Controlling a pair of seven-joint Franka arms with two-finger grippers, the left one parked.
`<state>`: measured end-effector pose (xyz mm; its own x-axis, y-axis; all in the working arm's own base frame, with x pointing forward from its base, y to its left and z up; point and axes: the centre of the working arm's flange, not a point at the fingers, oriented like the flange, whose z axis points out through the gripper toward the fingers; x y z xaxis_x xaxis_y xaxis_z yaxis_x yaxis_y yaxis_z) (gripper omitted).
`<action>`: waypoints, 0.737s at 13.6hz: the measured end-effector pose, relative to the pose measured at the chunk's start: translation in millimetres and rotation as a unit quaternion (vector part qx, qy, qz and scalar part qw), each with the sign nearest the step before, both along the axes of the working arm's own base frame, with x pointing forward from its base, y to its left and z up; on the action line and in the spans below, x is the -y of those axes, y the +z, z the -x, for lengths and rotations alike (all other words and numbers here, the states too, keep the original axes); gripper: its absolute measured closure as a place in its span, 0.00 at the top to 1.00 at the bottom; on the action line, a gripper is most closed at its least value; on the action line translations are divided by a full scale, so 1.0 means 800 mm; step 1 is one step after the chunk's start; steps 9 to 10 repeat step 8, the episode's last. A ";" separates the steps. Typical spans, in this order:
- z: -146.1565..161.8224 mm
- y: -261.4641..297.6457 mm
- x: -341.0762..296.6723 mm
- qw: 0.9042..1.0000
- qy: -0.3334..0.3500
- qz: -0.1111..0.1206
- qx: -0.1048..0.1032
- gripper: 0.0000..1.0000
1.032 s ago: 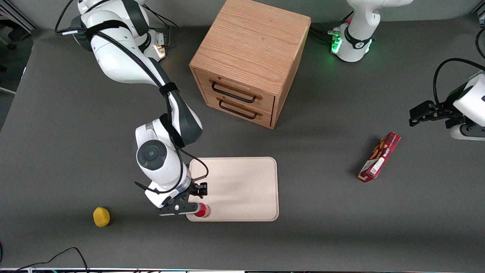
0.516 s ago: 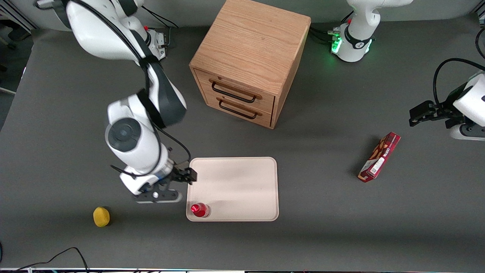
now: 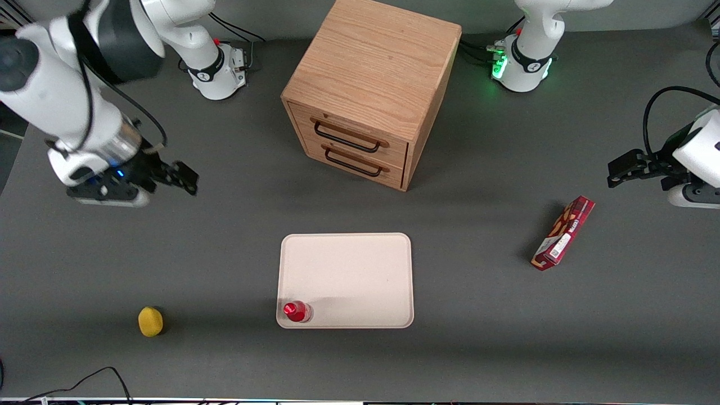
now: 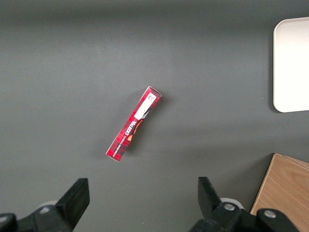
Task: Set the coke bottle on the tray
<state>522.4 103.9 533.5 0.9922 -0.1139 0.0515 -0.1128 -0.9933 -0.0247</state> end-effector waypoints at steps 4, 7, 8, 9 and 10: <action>0.056 0.014 0.071 1.000 -0.004 -0.005 0.011 1.00; 0.056 0.027 0.111 1.000 0.028 0.000 0.003 1.00; 0.057 0.033 0.130 1.000 0.023 0.000 0.000 1.00; 0.057 0.033 0.130 1.000 0.023 0.000 0.000 1.00; 0.057 0.033 0.130 1.000 0.023 0.000 0.000 1.00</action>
